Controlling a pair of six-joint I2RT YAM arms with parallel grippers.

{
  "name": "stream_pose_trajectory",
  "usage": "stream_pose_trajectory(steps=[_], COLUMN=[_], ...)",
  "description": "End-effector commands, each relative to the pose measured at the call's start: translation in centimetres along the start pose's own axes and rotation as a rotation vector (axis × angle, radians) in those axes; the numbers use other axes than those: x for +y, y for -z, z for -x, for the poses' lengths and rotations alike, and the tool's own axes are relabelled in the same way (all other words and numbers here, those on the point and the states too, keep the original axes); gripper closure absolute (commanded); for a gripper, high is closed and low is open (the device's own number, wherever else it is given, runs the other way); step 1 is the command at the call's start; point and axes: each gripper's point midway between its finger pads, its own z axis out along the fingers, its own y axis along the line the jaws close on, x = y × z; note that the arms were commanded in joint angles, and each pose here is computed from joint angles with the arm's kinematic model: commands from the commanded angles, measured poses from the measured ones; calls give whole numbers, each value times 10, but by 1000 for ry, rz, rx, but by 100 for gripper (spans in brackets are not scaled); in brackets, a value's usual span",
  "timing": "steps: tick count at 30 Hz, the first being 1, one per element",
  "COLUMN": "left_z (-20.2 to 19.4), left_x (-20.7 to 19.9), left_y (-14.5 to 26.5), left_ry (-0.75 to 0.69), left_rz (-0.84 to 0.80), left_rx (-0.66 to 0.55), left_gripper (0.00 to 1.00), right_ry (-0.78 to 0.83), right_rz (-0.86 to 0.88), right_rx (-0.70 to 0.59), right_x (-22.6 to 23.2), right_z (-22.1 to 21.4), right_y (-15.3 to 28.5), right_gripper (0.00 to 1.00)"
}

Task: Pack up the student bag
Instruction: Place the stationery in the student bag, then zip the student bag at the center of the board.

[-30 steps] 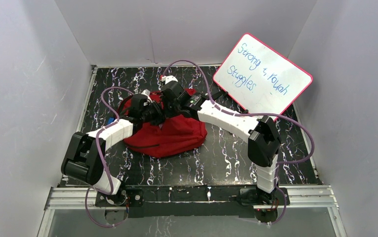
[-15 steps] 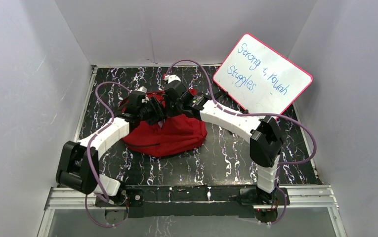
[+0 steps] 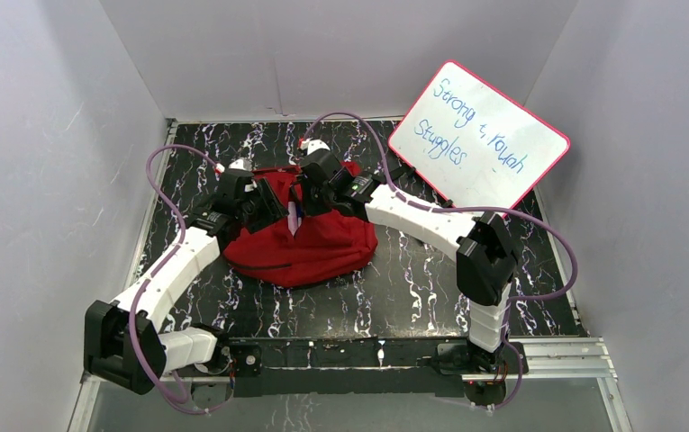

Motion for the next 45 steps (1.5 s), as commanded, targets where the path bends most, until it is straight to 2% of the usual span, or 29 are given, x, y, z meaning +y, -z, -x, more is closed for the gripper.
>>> stream_pose_trajectory(steps=[1, 12, 16, 27, 37, 45], left_z=[-7, -8, -12, -30, -58, -67], left_x=[19, 15, 16, 15, 27, 27], left_y=[3, -14, -22, -35, -30, -33], left_ry=[-24, -39, -41, -27, -18, -32], left_rz=[78, 71, 77, 41, 48, 55], left_rx=[11, 44, 61, 128, 176, 196], left_gripper=[49, 47, 47, 50, 52, 58], right_ry=[-14, -20, -22, -49, -88, -98], right_rz=[44, 12, 7, 19, 54, 62], right_rx=[-32, 64, 74, 98, 118, 127], right_x=[10, -6, -10, -16, -18, -17], right_z=[11, -29, -33, -39, -41, -44], right_y=[11, -15, -21, -31, -40, -41], right_gripper=[88, 80, 72, 71, 70, 70])
